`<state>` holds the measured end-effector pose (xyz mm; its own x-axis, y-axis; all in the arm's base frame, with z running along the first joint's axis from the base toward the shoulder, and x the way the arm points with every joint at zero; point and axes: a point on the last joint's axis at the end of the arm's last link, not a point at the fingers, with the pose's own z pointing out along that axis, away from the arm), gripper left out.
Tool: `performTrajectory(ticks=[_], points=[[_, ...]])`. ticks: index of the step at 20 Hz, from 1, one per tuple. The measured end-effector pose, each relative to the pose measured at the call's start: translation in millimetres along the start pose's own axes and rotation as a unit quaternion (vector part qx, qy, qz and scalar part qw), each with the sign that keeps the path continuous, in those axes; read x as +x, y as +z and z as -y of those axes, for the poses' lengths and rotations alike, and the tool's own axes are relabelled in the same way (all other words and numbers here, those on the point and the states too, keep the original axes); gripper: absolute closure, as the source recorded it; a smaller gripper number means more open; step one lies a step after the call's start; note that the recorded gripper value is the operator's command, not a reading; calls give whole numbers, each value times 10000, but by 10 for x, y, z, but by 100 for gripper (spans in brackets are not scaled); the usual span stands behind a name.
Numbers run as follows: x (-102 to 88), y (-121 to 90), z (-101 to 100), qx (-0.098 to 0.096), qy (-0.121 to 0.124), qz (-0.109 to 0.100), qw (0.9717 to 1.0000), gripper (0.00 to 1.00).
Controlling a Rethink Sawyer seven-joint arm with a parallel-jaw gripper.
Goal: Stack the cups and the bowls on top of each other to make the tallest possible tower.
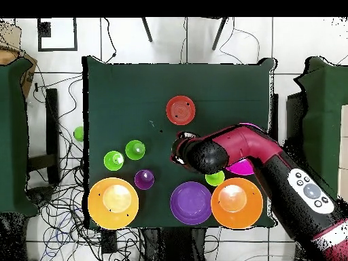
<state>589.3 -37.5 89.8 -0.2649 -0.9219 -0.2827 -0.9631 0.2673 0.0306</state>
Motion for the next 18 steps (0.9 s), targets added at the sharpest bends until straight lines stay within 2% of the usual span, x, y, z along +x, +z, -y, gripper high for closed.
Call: performTrajectory(ticks=[2,5,8,9,10,11,12,14,15,17,18], points=[[-62,-1,-23,-115,-343,-64,9993,0],[-136,9,-26,-311,-945,-175,9949,0],[-190,9,25,-457,-1516,-269,9870,0],[-220,11,78,-502,-1793,-290,9821,0],[-229,14,95,-516,-1874,-292,9805,0],[-244,20,130,-540,-2030,-292,9773,0],[-265,32,188,-567,-2263,-283,9720,0],[-296,56,278,-592,-2566,-251,9644,0],[-352,113,427,-605,-2998,-165,9519,0],[-382,148,501,-616,-3199,-116,9454,0],[-404,176,552,-628,-3339,-83,9405,0]])
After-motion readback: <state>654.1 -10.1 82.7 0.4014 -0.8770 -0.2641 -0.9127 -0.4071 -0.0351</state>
